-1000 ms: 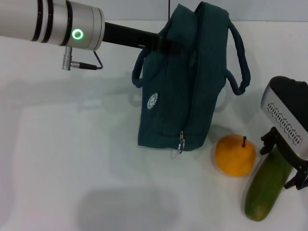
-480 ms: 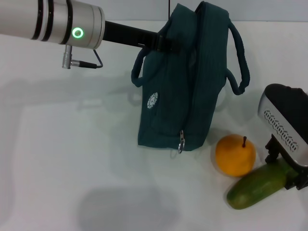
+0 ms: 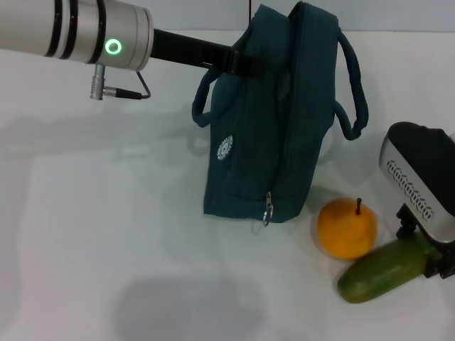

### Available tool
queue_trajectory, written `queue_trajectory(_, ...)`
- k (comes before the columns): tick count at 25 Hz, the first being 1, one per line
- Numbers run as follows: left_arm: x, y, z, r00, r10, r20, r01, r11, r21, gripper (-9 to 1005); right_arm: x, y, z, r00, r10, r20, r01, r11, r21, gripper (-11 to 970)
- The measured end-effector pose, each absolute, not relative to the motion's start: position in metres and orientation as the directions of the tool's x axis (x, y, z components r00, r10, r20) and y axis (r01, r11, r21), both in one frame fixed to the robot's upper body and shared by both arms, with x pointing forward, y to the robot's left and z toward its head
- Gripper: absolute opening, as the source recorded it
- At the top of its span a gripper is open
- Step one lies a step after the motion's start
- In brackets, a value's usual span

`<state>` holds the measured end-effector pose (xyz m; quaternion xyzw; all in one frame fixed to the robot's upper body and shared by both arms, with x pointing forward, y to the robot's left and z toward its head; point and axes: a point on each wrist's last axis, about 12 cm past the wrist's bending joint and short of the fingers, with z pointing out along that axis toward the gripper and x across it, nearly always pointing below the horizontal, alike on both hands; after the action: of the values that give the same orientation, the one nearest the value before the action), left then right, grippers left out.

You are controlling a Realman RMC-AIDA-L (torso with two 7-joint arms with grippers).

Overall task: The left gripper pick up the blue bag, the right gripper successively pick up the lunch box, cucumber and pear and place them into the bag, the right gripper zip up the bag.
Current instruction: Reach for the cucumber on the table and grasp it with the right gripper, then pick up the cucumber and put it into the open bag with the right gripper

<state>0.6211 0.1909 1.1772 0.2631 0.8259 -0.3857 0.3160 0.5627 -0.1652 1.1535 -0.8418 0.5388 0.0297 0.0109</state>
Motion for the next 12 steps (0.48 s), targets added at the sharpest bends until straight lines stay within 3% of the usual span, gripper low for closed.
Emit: queue_trajectory(12,0.621,0.194,1.177,-0.663,0.188,-0.725,0.676,0.567,-0.471,56,0.567,-0.176,1.149,0.331,-0.939,-0.098,-0.943,-0.334,0.014,628)
